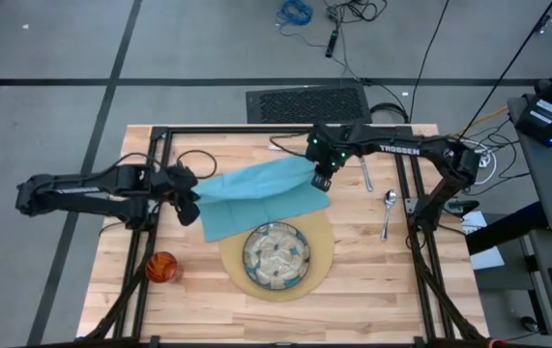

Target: Set table place

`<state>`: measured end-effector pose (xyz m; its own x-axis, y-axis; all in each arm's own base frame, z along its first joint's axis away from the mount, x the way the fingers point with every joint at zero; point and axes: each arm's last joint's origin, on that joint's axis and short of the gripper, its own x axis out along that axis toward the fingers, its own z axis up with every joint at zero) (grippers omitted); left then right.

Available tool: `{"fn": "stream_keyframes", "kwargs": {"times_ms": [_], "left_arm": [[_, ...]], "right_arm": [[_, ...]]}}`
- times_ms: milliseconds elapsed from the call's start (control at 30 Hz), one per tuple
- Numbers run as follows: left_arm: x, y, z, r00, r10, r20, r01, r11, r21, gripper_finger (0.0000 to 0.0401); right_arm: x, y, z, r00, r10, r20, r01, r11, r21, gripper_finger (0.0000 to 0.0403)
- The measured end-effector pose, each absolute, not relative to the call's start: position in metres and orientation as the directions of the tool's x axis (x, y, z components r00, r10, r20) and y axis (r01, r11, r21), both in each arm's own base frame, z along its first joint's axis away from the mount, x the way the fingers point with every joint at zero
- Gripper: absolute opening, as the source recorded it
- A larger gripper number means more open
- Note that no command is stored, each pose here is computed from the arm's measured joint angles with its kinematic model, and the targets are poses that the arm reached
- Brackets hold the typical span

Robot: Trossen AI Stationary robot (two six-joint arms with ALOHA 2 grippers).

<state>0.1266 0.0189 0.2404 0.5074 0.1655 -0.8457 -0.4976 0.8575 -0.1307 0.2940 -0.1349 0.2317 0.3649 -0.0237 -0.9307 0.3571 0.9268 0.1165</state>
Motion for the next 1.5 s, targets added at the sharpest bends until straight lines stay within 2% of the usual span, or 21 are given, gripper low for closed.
{"fn": "stream_keyframes", "kwargs": {"times_ms": [267, 633, 1000, 1500], "left_arm": [[0.133, 0.012, 0.229, 0.525, 0.112, -0.844, -0.476, 0.86, -0.182, 0.0], [0.136, 0.002, 0.211, 0.512, 0.054, -0.857, -0.451, 0.866, -0.215, 0.0], [0.139, -0.003, 0.212, 0.542, 0.022, -0.84, -0.409, 0.88, -0.241, 0.0], [0.145, -0.004, 0.208, 0.525, 0.011, -0.851, -0.408, 0.881, -0.24, 0.0007]], "right_arm": [[0.289, -0.129, 0.215, 0.336, -0.005, -0.942, 0.374, 0.919, 0.129, 0.0], [0.296, -0.112, 0.214, 0.342, 0.037, -0.939, 0.337, 0.928, 0.159, 0.0], [0.294, -0.107, 0.212, 0.304, 0.055, -0.951, 0.364, 0.916, 0.169, 0.0], [0.29, -0.103, 0.211, 0.258, 0.073, -0.963, 0.387, 0.906, 0.172, 0.0]]}}
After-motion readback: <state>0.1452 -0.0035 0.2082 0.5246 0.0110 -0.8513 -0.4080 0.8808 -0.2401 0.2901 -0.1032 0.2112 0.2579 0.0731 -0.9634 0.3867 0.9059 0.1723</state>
